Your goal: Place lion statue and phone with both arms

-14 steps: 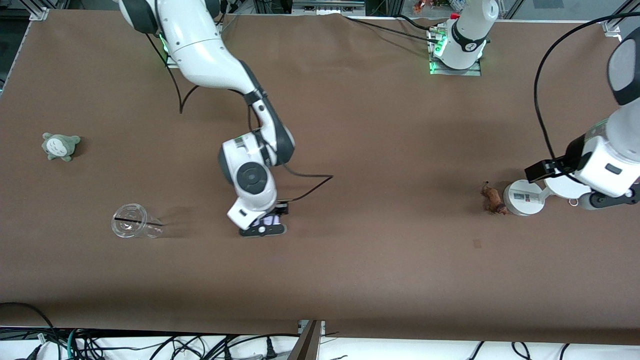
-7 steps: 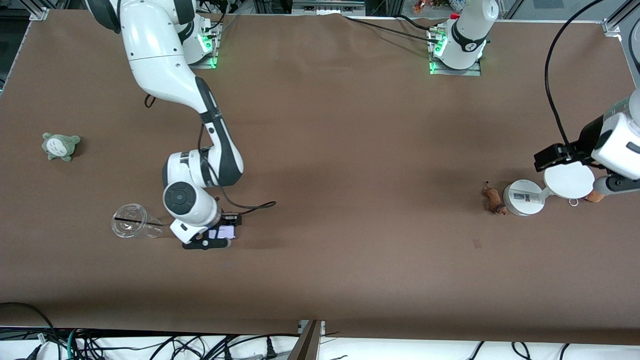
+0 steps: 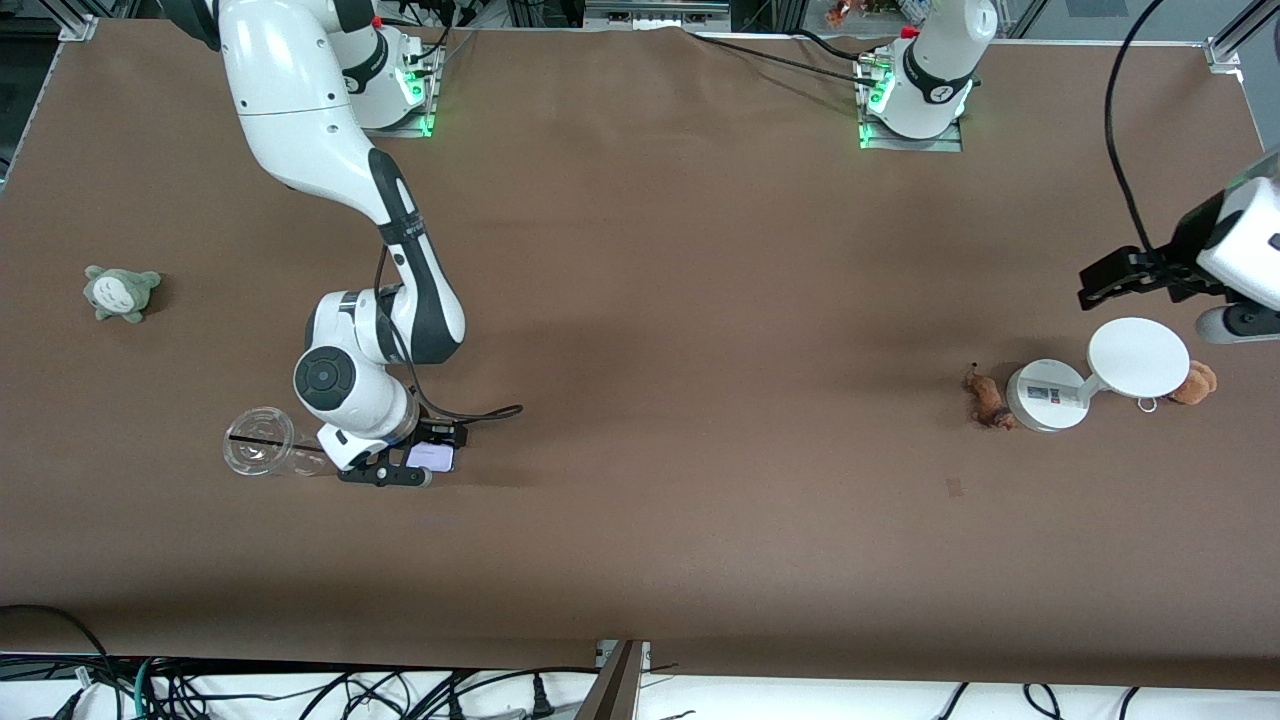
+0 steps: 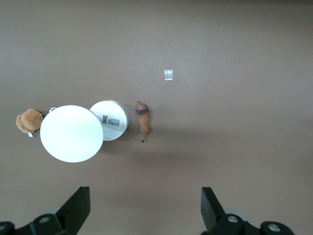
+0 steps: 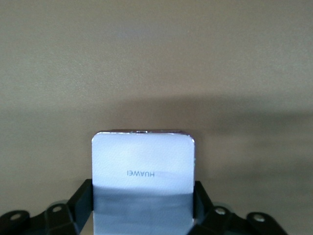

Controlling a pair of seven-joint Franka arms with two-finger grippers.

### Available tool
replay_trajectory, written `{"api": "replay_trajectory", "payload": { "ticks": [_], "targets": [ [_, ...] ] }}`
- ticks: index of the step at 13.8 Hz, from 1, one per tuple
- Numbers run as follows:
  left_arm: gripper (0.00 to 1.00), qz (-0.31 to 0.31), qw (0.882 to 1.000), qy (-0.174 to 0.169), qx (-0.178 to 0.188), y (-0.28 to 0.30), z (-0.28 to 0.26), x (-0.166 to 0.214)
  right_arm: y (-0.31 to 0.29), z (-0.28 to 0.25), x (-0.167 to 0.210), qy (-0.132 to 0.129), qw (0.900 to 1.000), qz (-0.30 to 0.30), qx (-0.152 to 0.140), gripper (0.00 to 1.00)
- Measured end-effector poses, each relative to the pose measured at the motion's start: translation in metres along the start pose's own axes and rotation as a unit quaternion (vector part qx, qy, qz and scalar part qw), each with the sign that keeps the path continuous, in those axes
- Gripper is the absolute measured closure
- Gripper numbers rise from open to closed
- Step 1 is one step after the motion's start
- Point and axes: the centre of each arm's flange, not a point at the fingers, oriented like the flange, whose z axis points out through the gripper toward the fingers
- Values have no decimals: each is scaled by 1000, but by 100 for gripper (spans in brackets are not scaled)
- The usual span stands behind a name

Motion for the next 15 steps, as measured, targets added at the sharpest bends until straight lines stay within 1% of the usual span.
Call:
{"api": "replay_trajectory", "payload": {
  "ticks": [1,2,4,5,8,10,12,14,15],
  "targets": [
    [0,0,1000,-1,0,-3,1,0,1,-2,0,1,1000,1,1,2],
    [0,1,1000,-3,0,-3,4,0,1,-10,2,5,1000,2,3,0],
    [0,3,1000,-8,0,-1,8,-1,-2,-47,7,15,1000,3,16,0],
    [0,4,1000,-9,0,0,9,-1,-4,-77,7,13,1000,2,26,0],
    [0,4,1000,-10,0,0,10,-1,10,-187,-2,-10,999,2,48,0],
    [0,4,1000,-10,0,-1,10,-1,32,-246,-17,-30,999,-2,41,0],
    [0,4,1000,-10,0,-1,10,-1,46,-287,-34,-43,999,-10,31,0],
    [0,4,1000,-10,0,-1,10,-1,59,-320,-47,-52,998,-12,27,0],
    [0,4,1000,-10,0,-2,10,-1,64,-337,-51,-51,998,-14,24,0]
  ]
}}
